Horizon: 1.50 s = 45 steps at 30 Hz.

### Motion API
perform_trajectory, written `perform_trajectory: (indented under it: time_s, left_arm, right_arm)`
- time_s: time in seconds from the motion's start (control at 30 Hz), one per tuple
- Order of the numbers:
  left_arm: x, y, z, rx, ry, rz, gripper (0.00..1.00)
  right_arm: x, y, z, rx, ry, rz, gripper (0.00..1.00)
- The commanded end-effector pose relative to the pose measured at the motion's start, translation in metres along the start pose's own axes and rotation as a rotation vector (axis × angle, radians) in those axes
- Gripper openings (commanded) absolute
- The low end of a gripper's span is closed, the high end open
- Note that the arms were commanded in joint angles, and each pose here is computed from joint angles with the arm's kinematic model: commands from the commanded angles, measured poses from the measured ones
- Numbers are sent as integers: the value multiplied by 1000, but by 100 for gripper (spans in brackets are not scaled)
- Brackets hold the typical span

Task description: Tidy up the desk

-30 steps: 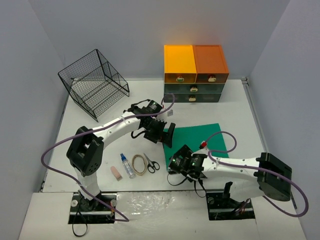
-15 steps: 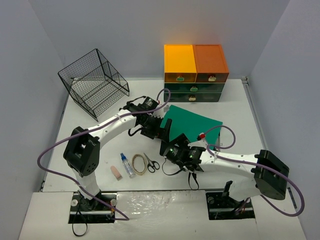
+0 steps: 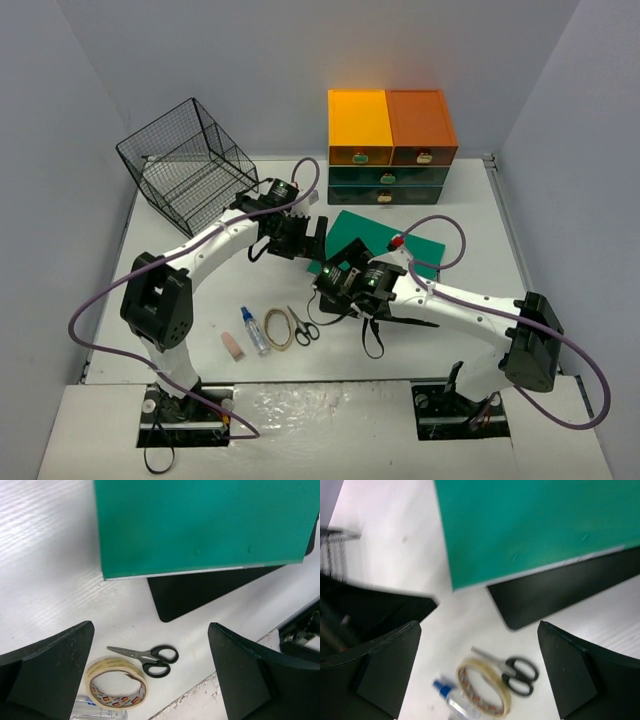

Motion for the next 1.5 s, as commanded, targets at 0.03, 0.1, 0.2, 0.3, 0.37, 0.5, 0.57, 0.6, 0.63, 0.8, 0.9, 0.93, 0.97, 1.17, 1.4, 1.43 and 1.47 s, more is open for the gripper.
perform_trajectory:
  time_s: [0.03,0.1,0.2,0.3,0.37,0.5,0.57,0.6,0.63,0.8,0.9,0.93,0.97,1.17,1.4,1.43,1.47]
  left_arm:
    - [37,-8,23,24,-76,-114,97]
    - [43,-4,31,22,-96,-132,97]
    - [49,-3,40,16,-136,-143,97]
    - [54,-2,46,2,-166,-155,97]
    - [58,-3,49,0,-172,-172,97]
    - [62,-5,51,5,-170,-180,97]
    - [62,-6,51,7,-167,-175,97]
    - [62,-6,51,7,-165,-174,97]
    - [63,-6,51,6,-164,-174,97]
    - [62,-3,53,1,-163,-167,97]
    - [62,1,54,-15,-170,-160,97]
    - [63,2,54,-22,-173,-159,97]
    - [64,3,54,-27,-176,-159,97]
    - [69,7,53,-66,-195,-164,97]
    - [77,9,49,-72,-177,-151,97]
    - [76,10,49,-63,-169,-140,97]
    - [78,10,46,-55,-146,-140,97]
  right_arm:
    - [80,31,4,-36,-36,-255,100]
    - [91,38,9,-7,-66,-256,100]
    - [112,54,4,-36,-73,-267,100]
    - [117,69,3,-45,-117,-225,100]
    - [116,83,1,-52,-149,-179,100]
    - [116,115,-19,-141,-184,-77,100]
    - [115,127,-32,-198,-188,-1,100]
    - [115,130,-36,-225,-200,25,100]
    - [115,132,-40,-255,-214,48,100]
    - [128,122,-48,-331,-248,72,100]
    - [132,115,-61,-381,-247,80,100]
    - [132,113,-66,-395,-248,82,100]
    - [132,110,-69,-397,-245,83,100]
    - [126,97,-92,-443,-229,114,100]
    - [121,78,-119,-463,-179,122,100]
    - [120,76,-124,-467,-173,124,100]
    - [119,73,-129,-466,-165,123,100]
Point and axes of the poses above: each gripper's point midway between its finger pads, its own y axis out along the fingers, its own z axis along the line the jaws close on, x = y × z, the point moved 2 cm from there along -y, back along the fingers, and after that the axes turned 8 degrees about y, right-handed, at the moved point
